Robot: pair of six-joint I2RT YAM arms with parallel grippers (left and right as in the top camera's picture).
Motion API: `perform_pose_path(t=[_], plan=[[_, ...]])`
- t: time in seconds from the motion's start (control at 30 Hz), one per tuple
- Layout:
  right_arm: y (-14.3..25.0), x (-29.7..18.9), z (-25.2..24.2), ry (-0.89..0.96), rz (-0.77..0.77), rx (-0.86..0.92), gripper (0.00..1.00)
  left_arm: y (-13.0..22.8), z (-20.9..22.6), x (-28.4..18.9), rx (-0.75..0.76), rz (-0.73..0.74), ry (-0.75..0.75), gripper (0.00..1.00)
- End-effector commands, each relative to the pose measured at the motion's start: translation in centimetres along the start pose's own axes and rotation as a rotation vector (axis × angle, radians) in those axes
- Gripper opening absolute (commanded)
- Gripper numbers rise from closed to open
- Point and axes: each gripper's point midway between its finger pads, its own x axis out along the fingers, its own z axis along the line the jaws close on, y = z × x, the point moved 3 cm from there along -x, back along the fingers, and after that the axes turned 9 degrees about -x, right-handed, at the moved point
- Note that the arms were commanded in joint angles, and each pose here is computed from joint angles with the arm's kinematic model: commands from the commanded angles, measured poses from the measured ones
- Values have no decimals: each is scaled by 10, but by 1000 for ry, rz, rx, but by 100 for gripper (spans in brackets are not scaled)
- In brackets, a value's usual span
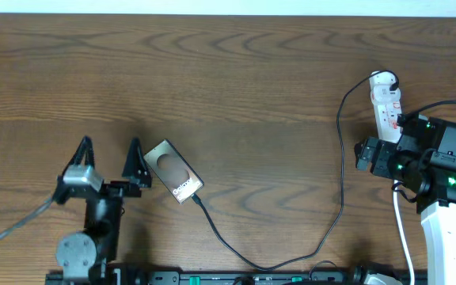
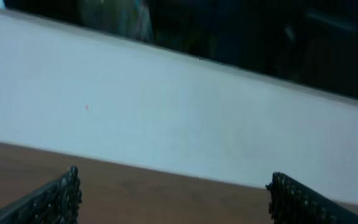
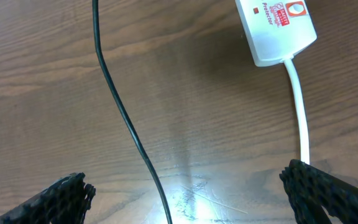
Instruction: Plug charger to phone and switch on socket
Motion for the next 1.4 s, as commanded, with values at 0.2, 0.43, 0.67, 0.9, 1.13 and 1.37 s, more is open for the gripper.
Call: perform_pose_path(t=[0.2,0.43,0.67,0.9,1.13,1.37], plan=[[1,0,2,-6,0,2,99,23,16,-15,41,-90,41,93],[1,0,2,-6,0,2,99,50,30,-16,38,1,0,93],[1,0,2,-6,0,2,99,87,47,-19,25,169,-78,93],[1,0,2,-6,0,2,99,116,69,-30,17,302,-202,93],[1,0,2,-6,0,2,99,116,69,-30,94,310,-192,93],[1,0,2,-6,0,2,99,117,69,-30,112,316,-185,93]])
